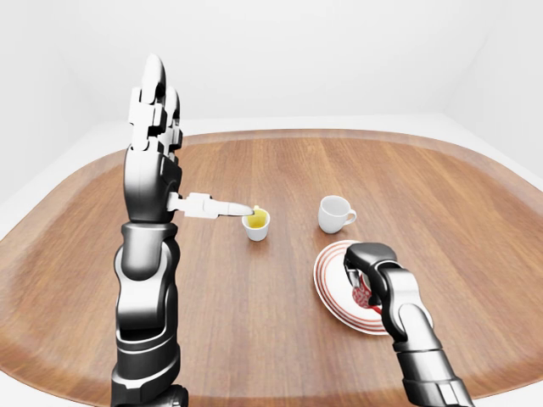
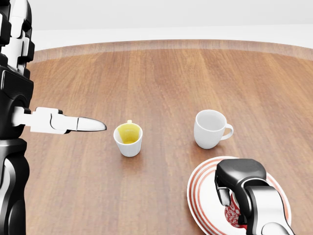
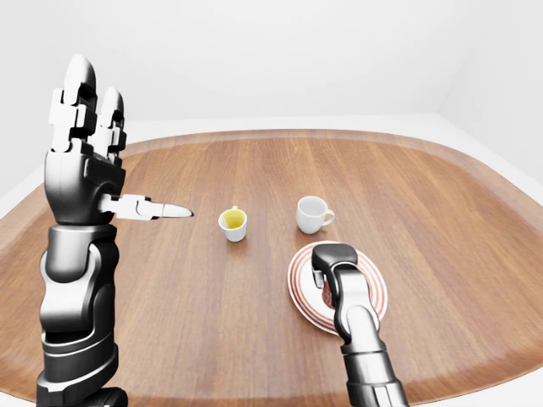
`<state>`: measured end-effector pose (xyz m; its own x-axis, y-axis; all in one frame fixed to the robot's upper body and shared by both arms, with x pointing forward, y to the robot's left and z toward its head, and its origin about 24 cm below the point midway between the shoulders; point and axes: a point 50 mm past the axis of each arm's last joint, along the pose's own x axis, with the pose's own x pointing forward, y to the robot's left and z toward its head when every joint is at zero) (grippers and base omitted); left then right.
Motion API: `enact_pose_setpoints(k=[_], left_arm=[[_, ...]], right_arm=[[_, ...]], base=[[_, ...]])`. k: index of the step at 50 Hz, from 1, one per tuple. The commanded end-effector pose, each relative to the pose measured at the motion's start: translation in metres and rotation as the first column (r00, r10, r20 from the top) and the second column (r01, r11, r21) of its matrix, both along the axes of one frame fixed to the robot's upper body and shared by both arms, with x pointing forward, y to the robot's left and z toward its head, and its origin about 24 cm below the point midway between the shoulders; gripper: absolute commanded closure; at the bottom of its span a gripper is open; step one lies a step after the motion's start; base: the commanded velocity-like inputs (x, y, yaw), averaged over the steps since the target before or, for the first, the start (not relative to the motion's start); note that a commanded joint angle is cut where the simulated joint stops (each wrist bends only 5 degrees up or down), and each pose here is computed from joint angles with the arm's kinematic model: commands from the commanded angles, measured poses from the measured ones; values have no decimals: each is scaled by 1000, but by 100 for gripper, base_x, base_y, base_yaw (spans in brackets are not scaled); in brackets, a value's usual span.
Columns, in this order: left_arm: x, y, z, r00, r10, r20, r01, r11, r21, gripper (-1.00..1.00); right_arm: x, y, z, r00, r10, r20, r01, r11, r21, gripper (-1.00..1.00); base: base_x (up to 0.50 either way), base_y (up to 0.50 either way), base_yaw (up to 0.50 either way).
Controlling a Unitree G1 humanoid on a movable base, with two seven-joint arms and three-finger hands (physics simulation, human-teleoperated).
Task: Pick up the red mug and put it on the plate
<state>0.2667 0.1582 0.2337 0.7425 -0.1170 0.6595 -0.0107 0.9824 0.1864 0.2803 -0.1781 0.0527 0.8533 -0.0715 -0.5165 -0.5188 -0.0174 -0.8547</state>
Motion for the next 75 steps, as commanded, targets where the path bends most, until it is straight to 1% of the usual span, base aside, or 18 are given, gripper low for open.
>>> enact_pose_setpoints(k=[1, 14, 19, 25, 28, 31, 34, 41, 49, 53, 62, 69, 75], left_arm=[[-1, 1, 1, 1000, 1, 5, -1, 1000, -1, -100], [0, 2, -2, 1000, 3, -10, -3, 1000, -5, -100], [1, 1, -2, 1000, 2, -11, -2, 1000, -6, -100], [1, 2, -1, 1000, 2, -8, -2, 1000, -4, -100], [-2, 2, 3, 1000, 1, 14, -1, 1000, -2, -100], [-2, 2, 1, 1000, 2, 7, -2, 1000, -4, -100], [0, 3, -2, 1000, 4, -7, -4, 1000, -7, -100], [-1, 3, 1, 1000, 4, 5, -4, 1000, -6, -100], [-1, 2, 0, 1000, 2, 2, -2, 1000, -5, -100], [-1, 3, 1, 1000, 3, 4, -3, 1000, -5, -100], [-2, 3, 1, 1000, 3, 8, -3, 1000, -4, -100], [-1, 4, -1, 1000, 6, -5, -6, 1000, -7, -100], [-2, 4, 0, 1000, 5, 5, -5, 1000, -8, -100]], right_arm=[[1, 4, -6, 1000, 11, -27, -11, 1000, 1, 100], [1, 3, -8, 999, 7, -37, -7, 1000, -4, 100], [6, 3, 2, 1000, 11, 2, -11, 1000, -7, 100], [9, 2, 7, 1000, 9, 22, -8, 1000, -11, 100], [12, 3, 11, 999, 10, 33, -10, 1000, -14, 100], [15, 4, 13, 999, 13, 38, -13, 1000, -13, 100], [18, 4, 12, 999, 14, 31, -14, 1000, -11, 100], [24, 5, 10, 1000, 16, 9, -16, 1000, -3, 100], [39, 5, -1, 997, 18, -74, -16, 999, 36, 100], [43, 4, -8, 993, 16, -116, -10, 999, 50, 100], [50, -1, -17, 993, 5, -116, 3, 998, 68, 100], [49, -3, -17, 993, 4, -117, 4, 998, 66, 100], [50, -4, -18, 993, 0, -117, 8, 998, 69, 100]], base=[[0, 0, 0], [0, 0, 0], [0, 0, 0], [0, 0, 0], [0, 0, 0], [0, 0, 0], [0, 0, 0], [0, 0, 0], [0, 0, 0], [0, 0, 0], [0, 0, 0], [0, 0, 0], [0, 0, 0]])
